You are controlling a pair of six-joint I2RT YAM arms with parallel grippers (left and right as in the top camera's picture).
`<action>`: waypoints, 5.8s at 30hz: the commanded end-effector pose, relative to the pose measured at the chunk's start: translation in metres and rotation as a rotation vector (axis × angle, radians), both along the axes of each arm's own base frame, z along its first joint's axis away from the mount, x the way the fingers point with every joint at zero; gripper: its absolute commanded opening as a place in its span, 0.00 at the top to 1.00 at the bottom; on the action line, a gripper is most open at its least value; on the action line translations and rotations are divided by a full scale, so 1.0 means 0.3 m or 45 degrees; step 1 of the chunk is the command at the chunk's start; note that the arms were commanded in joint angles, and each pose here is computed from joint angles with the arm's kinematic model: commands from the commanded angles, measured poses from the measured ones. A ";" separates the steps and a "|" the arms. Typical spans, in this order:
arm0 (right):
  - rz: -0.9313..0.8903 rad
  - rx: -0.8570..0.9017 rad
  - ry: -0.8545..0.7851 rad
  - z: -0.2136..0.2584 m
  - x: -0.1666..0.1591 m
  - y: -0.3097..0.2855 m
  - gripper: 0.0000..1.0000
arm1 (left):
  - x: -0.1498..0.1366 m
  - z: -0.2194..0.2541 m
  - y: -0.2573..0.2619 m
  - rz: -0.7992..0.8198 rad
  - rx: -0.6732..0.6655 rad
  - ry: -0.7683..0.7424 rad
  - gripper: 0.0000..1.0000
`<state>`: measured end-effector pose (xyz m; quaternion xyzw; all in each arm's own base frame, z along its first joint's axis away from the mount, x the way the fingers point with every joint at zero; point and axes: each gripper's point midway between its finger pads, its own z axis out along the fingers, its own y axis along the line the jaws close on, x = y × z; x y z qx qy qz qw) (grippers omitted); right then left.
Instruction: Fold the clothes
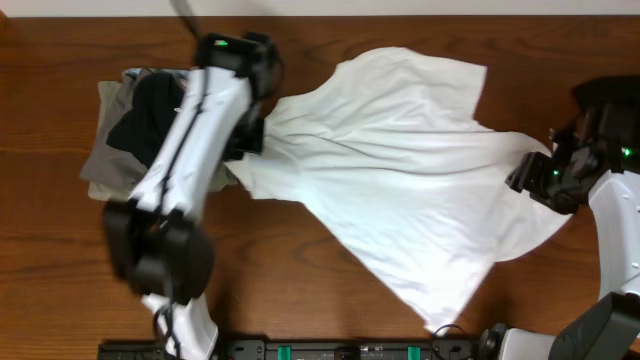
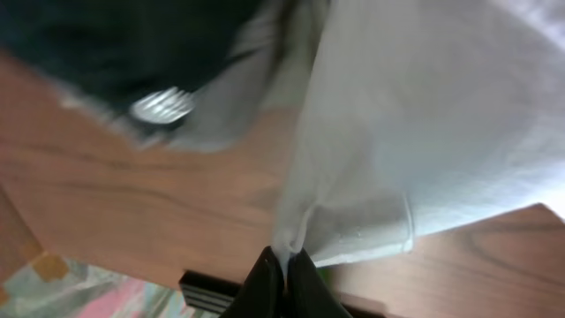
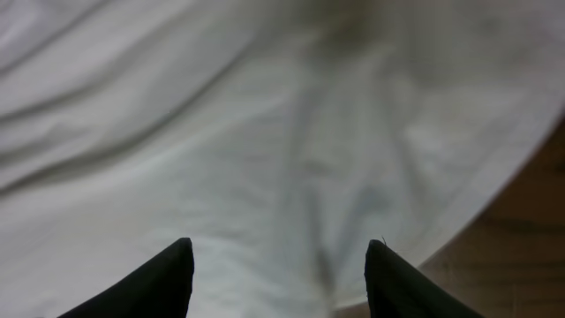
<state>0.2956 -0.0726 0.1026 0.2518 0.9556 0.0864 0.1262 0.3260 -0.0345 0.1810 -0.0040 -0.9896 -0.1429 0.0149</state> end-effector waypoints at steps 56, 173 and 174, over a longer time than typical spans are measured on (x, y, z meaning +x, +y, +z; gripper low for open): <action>-0.588 -0.676 -0.383 0.155 0.072 -0.697 0.82 | 0.000 0.143 0.100 0.122 -0.018 -0.235 0.75; -0.281 -0.363 -0.195 0.027 0.235 -0.393 0.99 | 0.434 -0.076 -0.204 -0.149 -0.493 -0.464 0.40; -0.304 -0.415 -0.203 0.049 0.230 -0.416 0.93 | 0.434 -0.076 -0.204 -0.148 -0.494 -0.464 0.40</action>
